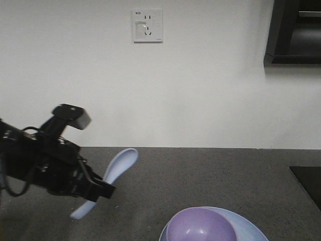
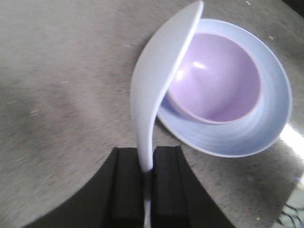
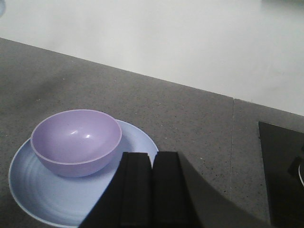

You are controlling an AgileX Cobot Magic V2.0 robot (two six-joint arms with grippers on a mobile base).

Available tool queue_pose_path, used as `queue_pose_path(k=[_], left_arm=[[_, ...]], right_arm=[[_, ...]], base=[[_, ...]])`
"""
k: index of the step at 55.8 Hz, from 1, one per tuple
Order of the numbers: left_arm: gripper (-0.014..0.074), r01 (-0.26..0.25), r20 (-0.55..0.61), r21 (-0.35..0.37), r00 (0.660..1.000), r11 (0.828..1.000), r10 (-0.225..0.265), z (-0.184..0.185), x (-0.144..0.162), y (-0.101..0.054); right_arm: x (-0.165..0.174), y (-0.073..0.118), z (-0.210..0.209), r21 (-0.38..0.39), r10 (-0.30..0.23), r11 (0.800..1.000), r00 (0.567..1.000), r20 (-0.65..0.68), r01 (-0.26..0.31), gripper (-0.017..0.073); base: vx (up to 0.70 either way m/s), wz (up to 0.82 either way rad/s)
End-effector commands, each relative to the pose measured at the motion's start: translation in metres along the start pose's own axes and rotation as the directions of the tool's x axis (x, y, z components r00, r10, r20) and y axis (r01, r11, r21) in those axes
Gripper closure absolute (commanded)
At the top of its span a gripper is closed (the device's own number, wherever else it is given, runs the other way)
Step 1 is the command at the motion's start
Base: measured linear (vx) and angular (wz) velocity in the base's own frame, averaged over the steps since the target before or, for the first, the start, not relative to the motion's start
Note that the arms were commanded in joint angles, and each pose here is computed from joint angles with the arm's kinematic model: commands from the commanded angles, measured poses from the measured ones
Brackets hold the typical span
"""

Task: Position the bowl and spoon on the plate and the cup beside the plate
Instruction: 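Move the left gripper over the bowl and drop the spoon in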

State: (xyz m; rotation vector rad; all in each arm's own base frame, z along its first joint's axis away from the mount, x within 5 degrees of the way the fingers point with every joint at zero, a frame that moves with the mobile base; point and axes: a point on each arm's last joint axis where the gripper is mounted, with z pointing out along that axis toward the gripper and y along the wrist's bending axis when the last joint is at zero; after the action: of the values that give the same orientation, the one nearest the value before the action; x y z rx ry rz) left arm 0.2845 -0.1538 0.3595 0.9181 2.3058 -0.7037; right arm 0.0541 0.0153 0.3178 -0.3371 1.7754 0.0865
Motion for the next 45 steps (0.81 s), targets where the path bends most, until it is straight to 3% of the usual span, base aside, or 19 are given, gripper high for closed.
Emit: queue_pose_path(k=[1, 17, 30, 38, 45], left_arm=[[0.0594, -0.022, 0.051, 0.076, 0.999, 0.997, 0.018, 0.008, -0.026, -0.020], [0.0594, -0.057, -0.054, 0.199, 0.996, 0.978, 0.069, 0.069, -0.049, -0.048], [0.0579, -0.064, -0.111, 0.237, 0.990, 0.969, 0.092, 0.102, -0.049, -0.054], [0.0514, -0.086, -0.112, 0.213, 0.987, 0.973, 0.112, 0.107, -0.049, -0.052], [0.0402, -0.095, -0.112, 0.200, 0.986, 0.975, 0.120, 0.107, -0.049, -0.051]], right_arm=[[-0.015, -0.003, -0.002, 0.023, -0.005, 1.000, 0.995, 0.099, 0.002, 0.0571], [-0.015, -0.003, -0.002, 0.023, -0.005, 1.000, 0.995, 0.099, 0.002, 0.0571], [-0.015, -0.003, -0.002, 0.023, -0.005, 1.000, 0.995, 0.099, 0.002, 0.0571], [-0.015, -0.003, -0.002, 0.021, -0.002, 1.000, 0.995, 0.097, 0.000, 0.0571], [-0.015, -0.003, -0.002, 0.020, -0.001, 1.000, 0.996, 0.094, -0.001, 0.0569]], base=[[0.00, 0.00], [0.00, 0.00], [0.00, 0.00], [0.00, 0.00], [0.00, 0.00]])
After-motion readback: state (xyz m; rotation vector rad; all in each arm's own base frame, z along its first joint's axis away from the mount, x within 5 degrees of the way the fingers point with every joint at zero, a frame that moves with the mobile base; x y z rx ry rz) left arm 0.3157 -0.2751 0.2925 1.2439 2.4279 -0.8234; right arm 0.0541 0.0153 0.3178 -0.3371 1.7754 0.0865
